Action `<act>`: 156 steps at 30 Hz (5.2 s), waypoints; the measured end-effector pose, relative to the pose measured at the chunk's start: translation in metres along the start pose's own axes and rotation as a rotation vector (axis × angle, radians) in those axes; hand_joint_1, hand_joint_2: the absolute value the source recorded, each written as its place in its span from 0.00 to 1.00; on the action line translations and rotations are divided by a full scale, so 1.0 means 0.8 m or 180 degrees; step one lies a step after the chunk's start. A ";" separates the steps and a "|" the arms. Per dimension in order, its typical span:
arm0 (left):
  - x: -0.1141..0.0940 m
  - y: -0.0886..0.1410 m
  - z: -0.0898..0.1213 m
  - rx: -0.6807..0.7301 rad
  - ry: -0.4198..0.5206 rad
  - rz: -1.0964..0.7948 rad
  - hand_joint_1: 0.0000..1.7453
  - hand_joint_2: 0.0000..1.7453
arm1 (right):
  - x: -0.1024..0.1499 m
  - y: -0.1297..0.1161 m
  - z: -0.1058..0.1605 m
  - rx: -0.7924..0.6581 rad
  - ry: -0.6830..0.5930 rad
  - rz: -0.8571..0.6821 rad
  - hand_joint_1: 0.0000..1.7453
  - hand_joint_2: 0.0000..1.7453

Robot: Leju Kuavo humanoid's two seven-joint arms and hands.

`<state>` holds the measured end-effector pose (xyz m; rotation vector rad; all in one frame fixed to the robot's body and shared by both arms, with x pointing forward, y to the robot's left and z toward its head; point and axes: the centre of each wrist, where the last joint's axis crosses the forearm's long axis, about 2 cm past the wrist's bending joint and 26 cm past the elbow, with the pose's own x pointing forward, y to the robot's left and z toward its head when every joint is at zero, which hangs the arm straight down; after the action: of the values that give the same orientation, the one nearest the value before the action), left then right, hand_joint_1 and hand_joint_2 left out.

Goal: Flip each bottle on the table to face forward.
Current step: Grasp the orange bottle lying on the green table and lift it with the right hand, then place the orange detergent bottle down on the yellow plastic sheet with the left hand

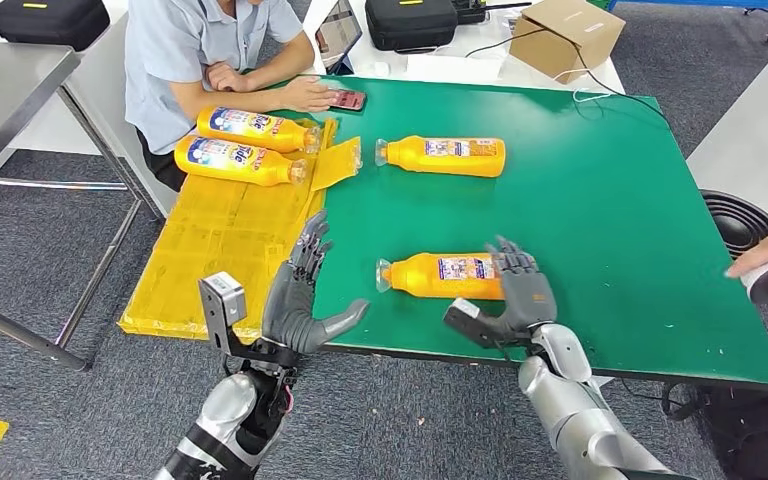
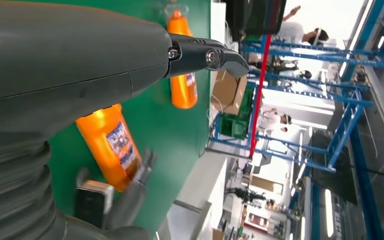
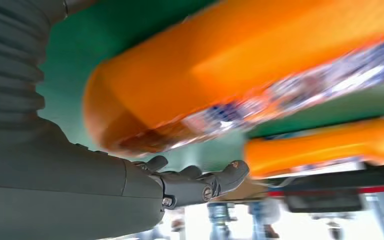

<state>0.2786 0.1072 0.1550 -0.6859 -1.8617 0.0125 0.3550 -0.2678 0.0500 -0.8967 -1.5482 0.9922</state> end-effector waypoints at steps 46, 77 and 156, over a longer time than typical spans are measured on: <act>0.003 0.005 -0.023 -0.0001 0.0068 0.0213 0.00 1.00 | 0.014 -0.018 -0.040 0.1180 0.1024 0.0692 1.00 1.00; -0.027 0.045 0.096 0.0304 0.0580 -0.0107 0.00 1.00 | 0.212 -0.001 0.033 -0.0670 -0.0846 -0.3125 1.00 1.00; -0.018 -0.002 0.022 -0.0147 0.0250 0.0799 1.00 1.00 | 0.250 0.054 0.083 0.0566 -0.1549 -0.3047 0.00 0.00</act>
<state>0.2661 0.1049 0.1362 -0.9357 -1.6955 0.1042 0.2565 -0.0780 0.0748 0.2736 -1.9416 0.6203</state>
